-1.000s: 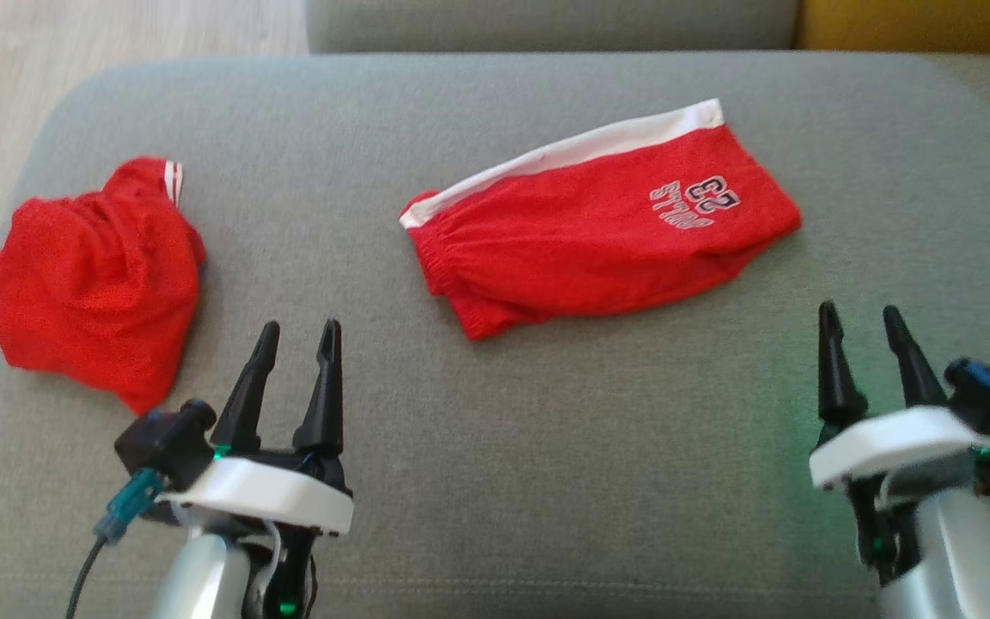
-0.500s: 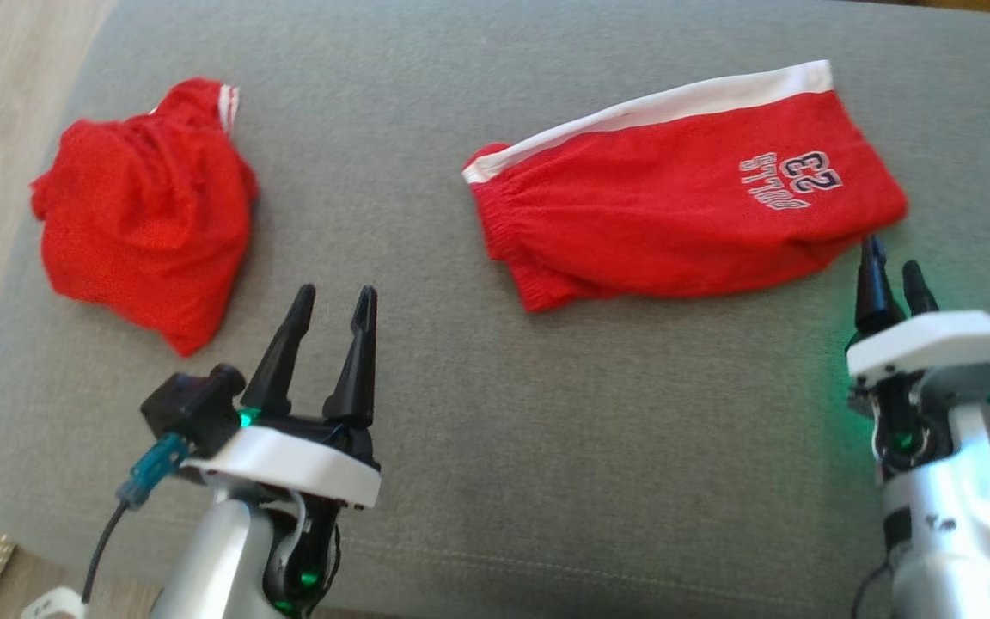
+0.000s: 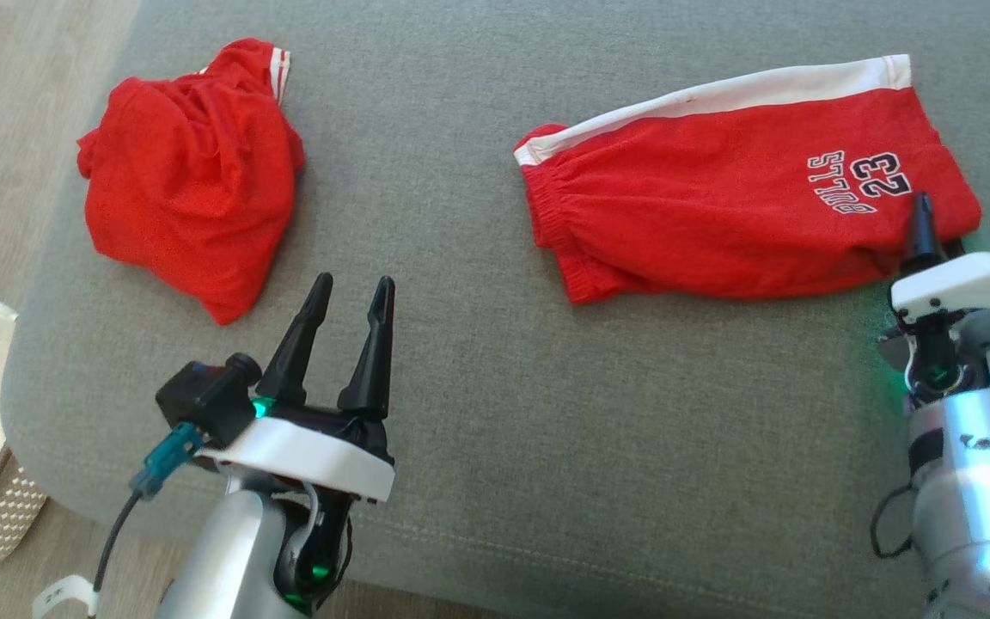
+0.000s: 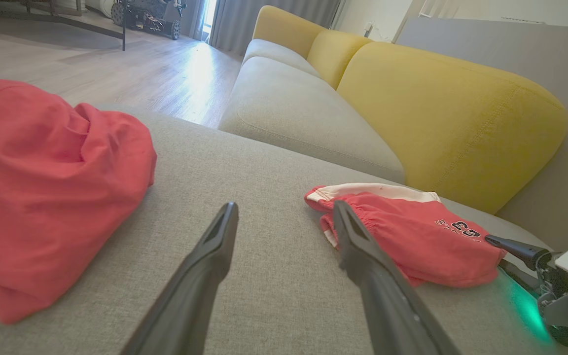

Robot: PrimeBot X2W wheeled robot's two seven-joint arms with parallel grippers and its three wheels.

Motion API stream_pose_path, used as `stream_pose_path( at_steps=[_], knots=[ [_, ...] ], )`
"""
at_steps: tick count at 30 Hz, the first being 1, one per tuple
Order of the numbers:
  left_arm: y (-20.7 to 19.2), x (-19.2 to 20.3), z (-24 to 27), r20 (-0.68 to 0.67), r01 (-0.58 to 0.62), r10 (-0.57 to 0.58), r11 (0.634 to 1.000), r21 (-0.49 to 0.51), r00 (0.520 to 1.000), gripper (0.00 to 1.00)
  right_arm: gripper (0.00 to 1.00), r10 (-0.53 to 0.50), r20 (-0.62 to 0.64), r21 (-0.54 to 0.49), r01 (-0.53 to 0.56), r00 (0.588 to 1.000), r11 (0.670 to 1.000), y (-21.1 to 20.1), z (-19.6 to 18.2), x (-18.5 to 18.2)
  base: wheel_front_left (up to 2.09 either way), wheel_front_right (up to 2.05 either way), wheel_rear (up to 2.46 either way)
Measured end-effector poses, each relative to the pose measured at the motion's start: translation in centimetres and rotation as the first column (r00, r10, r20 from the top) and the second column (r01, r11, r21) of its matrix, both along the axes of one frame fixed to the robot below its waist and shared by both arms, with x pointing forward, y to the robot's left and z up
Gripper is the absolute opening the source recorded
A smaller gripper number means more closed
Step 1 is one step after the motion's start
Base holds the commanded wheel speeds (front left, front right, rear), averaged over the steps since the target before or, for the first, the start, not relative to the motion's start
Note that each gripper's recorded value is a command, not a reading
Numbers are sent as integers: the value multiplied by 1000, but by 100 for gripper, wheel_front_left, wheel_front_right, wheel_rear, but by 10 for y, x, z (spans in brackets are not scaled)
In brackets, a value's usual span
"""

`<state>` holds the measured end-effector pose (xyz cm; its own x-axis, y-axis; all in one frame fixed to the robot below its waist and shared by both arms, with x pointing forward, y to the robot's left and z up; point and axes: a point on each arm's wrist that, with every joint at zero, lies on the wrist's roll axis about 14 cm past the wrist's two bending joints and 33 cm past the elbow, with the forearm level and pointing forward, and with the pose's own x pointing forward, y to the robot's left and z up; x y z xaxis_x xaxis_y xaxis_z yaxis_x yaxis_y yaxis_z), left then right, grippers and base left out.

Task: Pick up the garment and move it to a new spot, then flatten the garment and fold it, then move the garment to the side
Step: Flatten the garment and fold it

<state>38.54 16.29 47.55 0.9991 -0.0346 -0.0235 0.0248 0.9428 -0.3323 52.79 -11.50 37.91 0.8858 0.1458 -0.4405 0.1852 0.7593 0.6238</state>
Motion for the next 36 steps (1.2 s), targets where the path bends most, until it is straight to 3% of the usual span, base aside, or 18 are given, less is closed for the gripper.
stream_pose_path(
  at_steps=[4, 5, 6, 7, 17, 23, 28, 36],
  knots=[
    [2, -1, 0, -3, -6, 6, 1000, 2, 1000, 100, 100, 12, -17, -6, -12, 1000, 1000, 4, -1, 6, 0, 0, 0],
    [2, -2, 0, -2, -6, 6, 1000, 2, 1000, 100, 95, 20, -22, -8, -21, 1000, 1000, 6, -1, 6, 0, 0, 0],
    [2, -2, 0, -2, -6, 6, 1000, 1, 1000, 100, 40, 28, -22, -14, -28, 999, 1000, 8, 0, 7, 0, 0, 0],
    [2, -2, 0, -1, -7, 7, 1000, -3, 1000, 100, 0, 36, -21, -21, -36, 999, 999, 9, 0, 8, 0, 0, 0],
    [-4, 0, 3, 7, 4, -4, 1000, -18, 1000, 100, 0, 22, 82, -68, -16, 996, 998, 3, 24, 10, 0, 0, 0],
    [-13, 2, 6, 18, 30, -30, 999, -24, 999, 100, 0, -68, 149, -114, 86, 987, 990, -38, 34, 1, 0, 0, 0],
    [-21, 3, 11, 32, 51, -50, 998, -27, 998, 100, 0, -145, 183, -207, 183, 972, 961, -89, 39, -13, 0, 0, 0],
    [-31, 6, 16, 48, 82, -80, 996, -32, 996, 100, 0, -216, 162, -252, 252, 963, 934, -120, 33, -36, 0, 0, 0]
  ],
)
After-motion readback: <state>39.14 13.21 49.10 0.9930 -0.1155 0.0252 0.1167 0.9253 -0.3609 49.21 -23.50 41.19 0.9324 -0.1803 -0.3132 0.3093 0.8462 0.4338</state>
